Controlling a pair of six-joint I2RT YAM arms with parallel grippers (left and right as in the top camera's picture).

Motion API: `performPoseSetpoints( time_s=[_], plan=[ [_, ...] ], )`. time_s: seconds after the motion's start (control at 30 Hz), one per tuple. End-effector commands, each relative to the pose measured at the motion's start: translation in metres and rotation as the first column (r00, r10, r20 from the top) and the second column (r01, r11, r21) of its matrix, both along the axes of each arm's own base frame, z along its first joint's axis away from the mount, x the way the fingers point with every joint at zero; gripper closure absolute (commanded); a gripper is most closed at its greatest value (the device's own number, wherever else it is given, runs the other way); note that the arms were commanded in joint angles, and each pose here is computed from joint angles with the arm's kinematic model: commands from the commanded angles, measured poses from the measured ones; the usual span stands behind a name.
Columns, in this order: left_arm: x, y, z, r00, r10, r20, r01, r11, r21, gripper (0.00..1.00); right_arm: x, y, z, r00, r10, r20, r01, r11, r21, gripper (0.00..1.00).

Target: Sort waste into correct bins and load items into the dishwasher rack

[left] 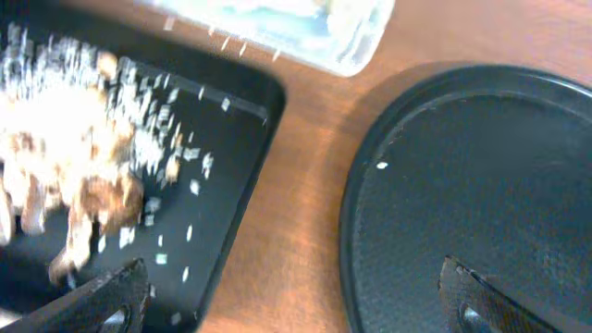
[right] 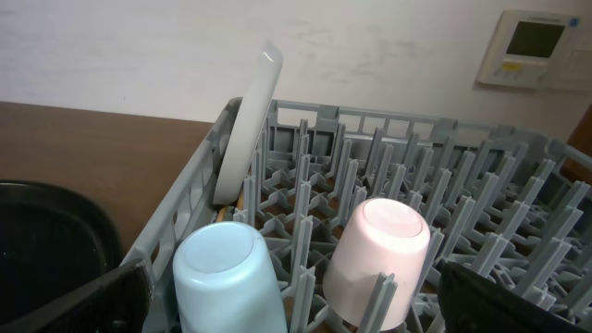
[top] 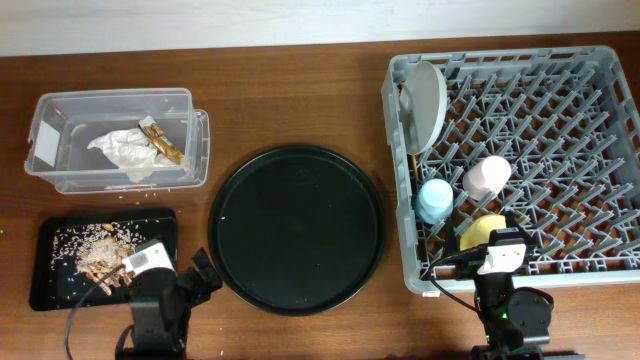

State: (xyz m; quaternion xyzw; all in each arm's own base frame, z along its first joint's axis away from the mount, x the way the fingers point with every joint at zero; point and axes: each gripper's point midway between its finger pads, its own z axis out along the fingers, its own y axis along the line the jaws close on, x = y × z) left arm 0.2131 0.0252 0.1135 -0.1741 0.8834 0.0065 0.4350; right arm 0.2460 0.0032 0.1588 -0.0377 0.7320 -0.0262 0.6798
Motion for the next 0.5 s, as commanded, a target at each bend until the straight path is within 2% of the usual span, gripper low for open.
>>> performPoseSetpoints(
  time_s=[0.0, 0.13, 0.3, 0.4, 0.47],
  plan=[
    [0.011, -0.020, 0.017, 0.971, -0.209, 0.112, 0.194, 0.972, 0.134, 0.01, 0.000, -0.003, -0.003, 1.000, -0.015, -0.004, 0.015, 1.000, -0.008, 0.01],
    [0.022, -0.033, 0.029, 0.919, -0.289, 0.268, 0.240, 0.949, 0.204, 0.01, 0.000, -0.003, -0.003, 1.000, -0.015, -0.004, 0.015, 1.000, -0.008, 0.01],
    [0.029, -0.039, 0.032, 0.855, -0.299, 0.423, 0.223, 0.950, 0.221, 0.01, 0.000, -0.003, -0.003, 1.000, -0.015, -0.004, 0.015, 1.000, -0.008, 0.01],
    [0.028, -0.040, 0.045, 0.818, -0.299, 0.491, 0.212, 0.951, 0.226, 0.01, 0.000, -0.003, -0.003, 1.000, -0.015, -0.004, 0.015, 1.000, -0.008, 0.01],
    [0.028, -0.039, 0.043, 0.822, -0.298, 0.486, 0.212, 0.951, 0.225, 0.01, 0.000, -0.003, -0.003, 1.000, -0.015, -0.004, 0.015, 1.000, -0.008, 0.01]
  ],
)
